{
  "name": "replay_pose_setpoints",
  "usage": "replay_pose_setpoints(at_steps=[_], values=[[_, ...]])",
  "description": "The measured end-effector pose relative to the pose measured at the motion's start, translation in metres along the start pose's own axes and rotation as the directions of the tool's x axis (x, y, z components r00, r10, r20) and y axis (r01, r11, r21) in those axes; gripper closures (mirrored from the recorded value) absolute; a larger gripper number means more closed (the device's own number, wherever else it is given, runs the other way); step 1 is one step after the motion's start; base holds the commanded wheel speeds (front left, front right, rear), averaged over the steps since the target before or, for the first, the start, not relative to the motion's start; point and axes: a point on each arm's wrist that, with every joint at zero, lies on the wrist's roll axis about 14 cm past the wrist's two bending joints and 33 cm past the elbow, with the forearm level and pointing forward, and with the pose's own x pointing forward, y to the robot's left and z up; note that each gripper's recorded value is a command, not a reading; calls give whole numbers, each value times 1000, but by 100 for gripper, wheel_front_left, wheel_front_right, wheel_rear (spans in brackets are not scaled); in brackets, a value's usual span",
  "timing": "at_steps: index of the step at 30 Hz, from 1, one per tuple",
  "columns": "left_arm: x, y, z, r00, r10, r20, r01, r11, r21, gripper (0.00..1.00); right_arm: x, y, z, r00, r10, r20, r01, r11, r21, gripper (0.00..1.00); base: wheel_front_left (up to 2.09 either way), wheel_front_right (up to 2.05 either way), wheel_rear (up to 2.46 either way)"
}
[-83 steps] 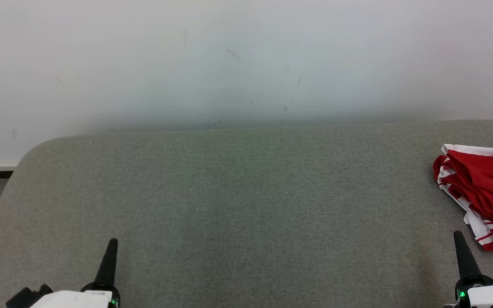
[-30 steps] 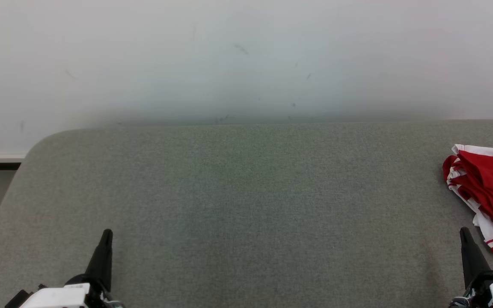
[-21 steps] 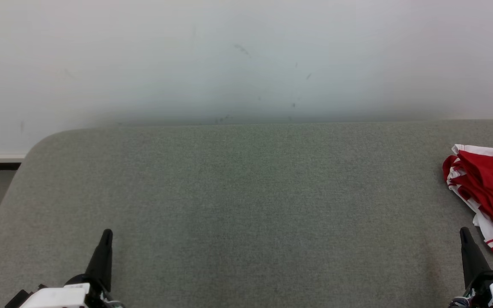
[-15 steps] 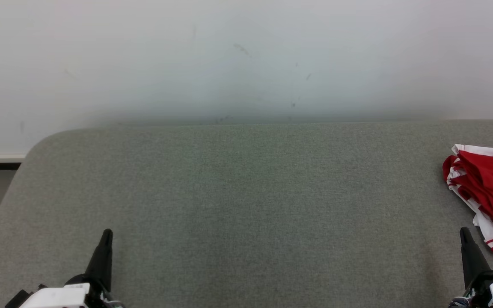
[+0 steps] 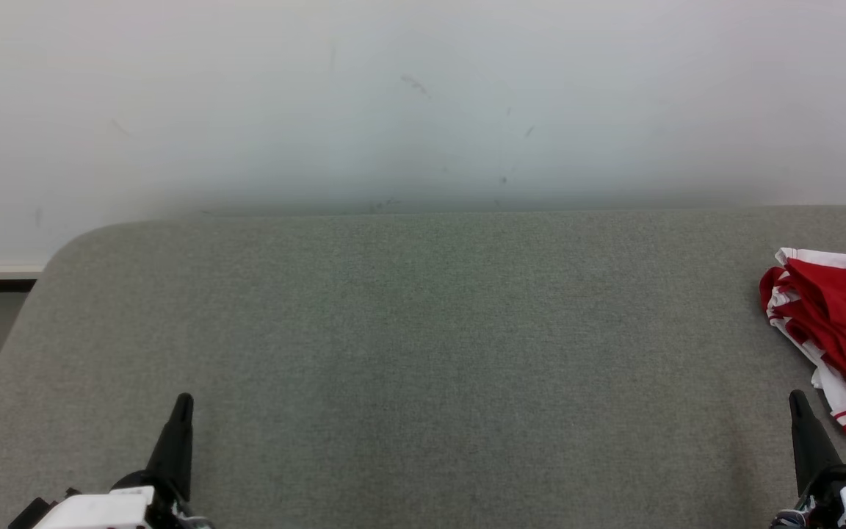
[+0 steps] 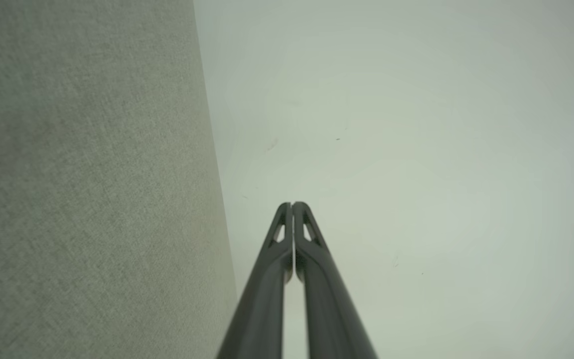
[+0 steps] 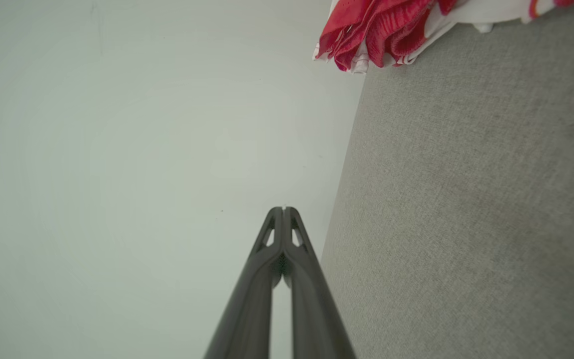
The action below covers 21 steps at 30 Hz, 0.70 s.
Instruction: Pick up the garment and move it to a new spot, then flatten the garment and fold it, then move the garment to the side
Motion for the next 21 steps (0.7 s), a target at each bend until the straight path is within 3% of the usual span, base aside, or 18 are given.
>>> replay_pose_setpoints(at_steps=[21], values=[[0,0,0,1000,0,0,0,1000,0,100,0,0,0,1000,0,0,0,1000,0,100,0,0,0]])
